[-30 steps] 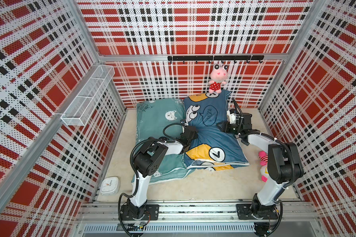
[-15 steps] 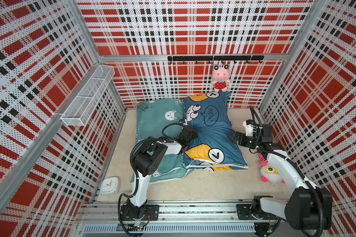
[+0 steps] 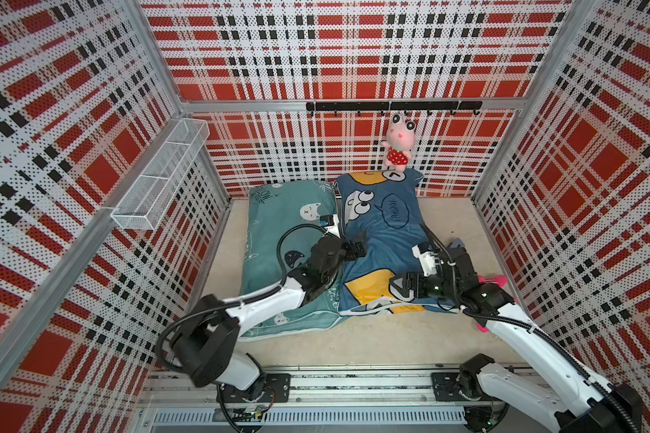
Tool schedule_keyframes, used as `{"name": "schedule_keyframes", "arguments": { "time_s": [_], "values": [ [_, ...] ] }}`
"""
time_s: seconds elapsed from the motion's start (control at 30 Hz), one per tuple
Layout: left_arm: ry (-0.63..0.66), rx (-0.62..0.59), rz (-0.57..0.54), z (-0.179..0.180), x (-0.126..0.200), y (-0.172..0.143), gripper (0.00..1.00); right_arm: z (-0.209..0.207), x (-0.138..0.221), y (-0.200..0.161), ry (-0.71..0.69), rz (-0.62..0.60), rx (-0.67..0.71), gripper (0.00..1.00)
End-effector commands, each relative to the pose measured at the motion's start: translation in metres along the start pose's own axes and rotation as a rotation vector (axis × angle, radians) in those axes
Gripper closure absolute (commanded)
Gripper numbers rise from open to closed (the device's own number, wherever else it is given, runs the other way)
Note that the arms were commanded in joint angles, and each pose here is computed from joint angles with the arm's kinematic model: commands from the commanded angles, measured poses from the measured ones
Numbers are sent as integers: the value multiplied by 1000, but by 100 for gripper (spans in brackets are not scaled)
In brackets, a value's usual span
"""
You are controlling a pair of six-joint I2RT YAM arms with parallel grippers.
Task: Zip up pillowcases
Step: Pick up the pillowcase from the center of the board.
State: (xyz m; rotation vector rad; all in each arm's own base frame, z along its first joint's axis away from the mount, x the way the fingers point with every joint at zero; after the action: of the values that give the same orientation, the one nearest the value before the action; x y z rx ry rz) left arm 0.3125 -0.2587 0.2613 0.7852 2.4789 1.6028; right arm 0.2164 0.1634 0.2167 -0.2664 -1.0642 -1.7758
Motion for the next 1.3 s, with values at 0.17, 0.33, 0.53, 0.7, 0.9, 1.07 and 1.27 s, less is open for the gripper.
{"name": "schedule_keyframes", "arguments": {
  "time_s": [0.17,0.33,0.53,0.7,0.9,1.07,1.27],
  "values": [
    [-66,196,349,40,87,-106,35,58,-62,-21,144,121,31,37],
    [-130,397,292,59,109,-128,48,43,-93,-26,107,133,2,60],
    [-171,453,341,59,107,-150,50,-12,-108,-25,10,104,-91,69],
    [-205,548,360,54,105,-162,54,-42,-107,-27,7,74,-181,72],
    [-137,593,347,61,102,-172,56,-57,-106,-31,7,65,-223,74],
    [-136,597,370,55,96,-176,56,-59,-107,-34,16,71,-229,75],
    [-97,606,392,59,94,-187,46,-59,-105,-32,19,61,-221,76]
  ]
}}
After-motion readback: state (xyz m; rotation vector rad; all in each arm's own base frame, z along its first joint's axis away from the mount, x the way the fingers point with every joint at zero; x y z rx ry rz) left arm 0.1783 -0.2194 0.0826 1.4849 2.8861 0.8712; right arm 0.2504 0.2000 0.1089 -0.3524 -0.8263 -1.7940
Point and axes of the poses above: each gripper's point midway between its finger pads, its own x axis back along the fingers, its own z axis along the line the jaws close on, y = z × x, the point moved 5 cm from there along x, back along the fingers, and after that the axes turned 4 degrees about -x, right-handed, at the moved point
